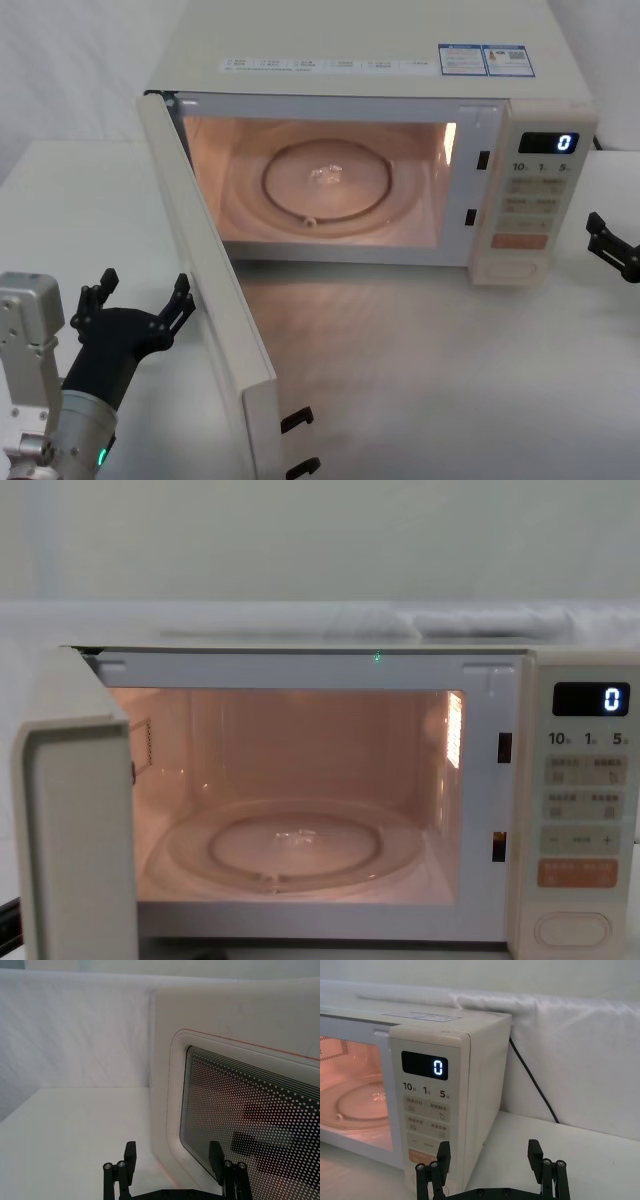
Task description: Press the button to open the microwave door with one hand; close the microwave door with the other hand.
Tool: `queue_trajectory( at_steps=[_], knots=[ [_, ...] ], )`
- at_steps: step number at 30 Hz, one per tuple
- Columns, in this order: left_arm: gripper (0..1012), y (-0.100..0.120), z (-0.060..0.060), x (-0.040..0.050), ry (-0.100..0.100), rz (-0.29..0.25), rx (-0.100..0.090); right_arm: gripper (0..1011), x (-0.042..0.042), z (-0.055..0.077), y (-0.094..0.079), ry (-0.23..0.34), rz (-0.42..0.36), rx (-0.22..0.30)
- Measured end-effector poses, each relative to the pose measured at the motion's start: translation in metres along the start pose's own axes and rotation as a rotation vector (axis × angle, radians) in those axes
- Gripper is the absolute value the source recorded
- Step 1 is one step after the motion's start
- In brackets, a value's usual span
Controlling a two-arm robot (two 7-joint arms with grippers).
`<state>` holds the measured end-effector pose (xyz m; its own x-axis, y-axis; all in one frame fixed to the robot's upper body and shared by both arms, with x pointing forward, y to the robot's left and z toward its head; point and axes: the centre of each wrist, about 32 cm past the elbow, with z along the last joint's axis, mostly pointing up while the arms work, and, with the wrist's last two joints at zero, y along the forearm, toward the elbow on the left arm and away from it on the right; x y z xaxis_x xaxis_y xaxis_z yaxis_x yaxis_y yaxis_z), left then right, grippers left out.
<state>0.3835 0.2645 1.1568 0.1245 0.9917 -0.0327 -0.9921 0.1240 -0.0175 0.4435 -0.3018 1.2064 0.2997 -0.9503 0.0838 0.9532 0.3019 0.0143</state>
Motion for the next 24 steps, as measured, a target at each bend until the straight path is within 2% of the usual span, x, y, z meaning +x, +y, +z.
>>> queue_trajectory(
  at_steps=[9,18,20,21,24],
  knots=[
    [752,0.0000,0.0000,0.0000,0.000,0.000,0.000,1002,0.0000,0.0000,0.0000,0.000,0.000,0.000],
    [442,0.0000,0.0000,0.0000,0.000,0.000,0.000,1002,0.0000,0.0000,0.0000,0.000,0.000,0.000],
    [401,0.0000,0.0000,0.0000,0.000,0.000,0.000,1002,0.0000,0.0000,0.0000,0.000,0.000,0.000],
    [337,0.0000,0.0000,0.0000,0.000,0.000,0.000,1002,0.0000,0.0000,0.0000,0.000,0.000,0.000],
    [264,0.0000,0.0000,0.0000,0.000,0.000,0.000,1002,0.0000,0.0000,0.0000,0.000,0.000,0.000]
  ],
)
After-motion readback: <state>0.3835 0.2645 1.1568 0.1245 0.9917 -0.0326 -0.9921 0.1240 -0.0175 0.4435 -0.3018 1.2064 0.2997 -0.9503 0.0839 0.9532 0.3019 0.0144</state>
